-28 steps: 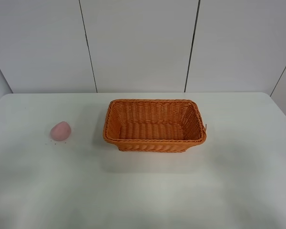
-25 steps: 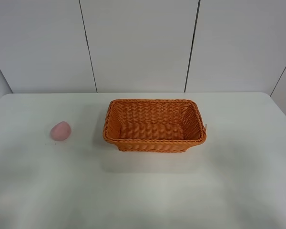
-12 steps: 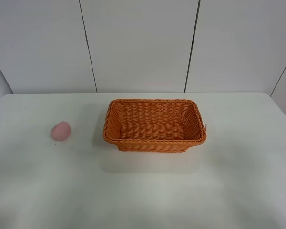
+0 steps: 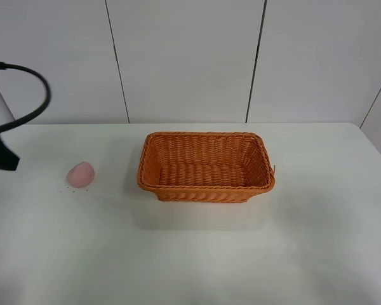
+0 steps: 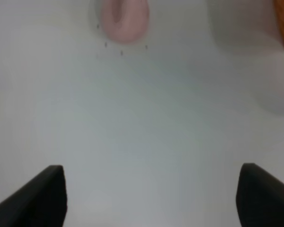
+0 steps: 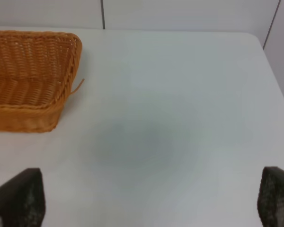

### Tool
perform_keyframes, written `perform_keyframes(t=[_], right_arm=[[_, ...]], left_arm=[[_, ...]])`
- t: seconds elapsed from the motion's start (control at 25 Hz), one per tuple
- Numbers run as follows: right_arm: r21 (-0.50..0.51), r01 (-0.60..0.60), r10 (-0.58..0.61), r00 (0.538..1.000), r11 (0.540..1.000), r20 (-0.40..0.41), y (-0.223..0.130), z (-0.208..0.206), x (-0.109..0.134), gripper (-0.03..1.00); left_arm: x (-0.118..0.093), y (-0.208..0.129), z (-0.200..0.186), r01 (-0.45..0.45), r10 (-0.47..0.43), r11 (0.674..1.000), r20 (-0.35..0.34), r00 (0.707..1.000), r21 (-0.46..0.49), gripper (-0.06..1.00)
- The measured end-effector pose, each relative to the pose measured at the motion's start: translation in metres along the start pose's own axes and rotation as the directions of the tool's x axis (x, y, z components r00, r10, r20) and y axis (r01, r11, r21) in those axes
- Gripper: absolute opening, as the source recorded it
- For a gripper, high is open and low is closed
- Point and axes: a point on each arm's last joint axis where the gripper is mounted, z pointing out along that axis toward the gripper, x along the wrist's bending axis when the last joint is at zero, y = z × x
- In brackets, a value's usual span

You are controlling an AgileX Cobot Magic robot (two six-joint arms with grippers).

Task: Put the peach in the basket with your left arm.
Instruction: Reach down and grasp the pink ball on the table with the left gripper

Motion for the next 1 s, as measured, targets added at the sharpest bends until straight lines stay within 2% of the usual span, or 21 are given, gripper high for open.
perform_keyframes(t=[0.2, 0.4, 0.64, 1.0], right_arm=[[0.0, 0.0, 0.0, 1.0, 1.0, 0.0, 0.0, 0.0, 0.0, 0.69], [0.0, 0.0, 0.0, 1.0, 1.0, 0.0, 0.0, 0.0, 0.0, 0.69], [0.0, 0.0, 0.0, 1.0, 1.0, 0.0, 0.0, 0.0, 0.0, 0.69], [0.0, 0.0, 0.0, 1.0, 1.0, 0.0, 0.0, 0.0, 0.0, 0.69]], left_arm=[[0.01, 0.064, 0.078, 0.0, -0.001, 0.993, 0.003, 1.0, 0.116, 0.76], [0.019, 0.103, 0.149, 0.007, -0.008, 0.98, 0.006, 1.0, 0.198, 0.76], [0.024, 0.118, 0.211, 0.012, -0.016, 0.963, 0.01, 1.0, 0.269, 0.76], [0.029, 0.107, 0.249, -0.001, 0.002, 0.94, -0.003, 1.0, 0.34, 0.76]])
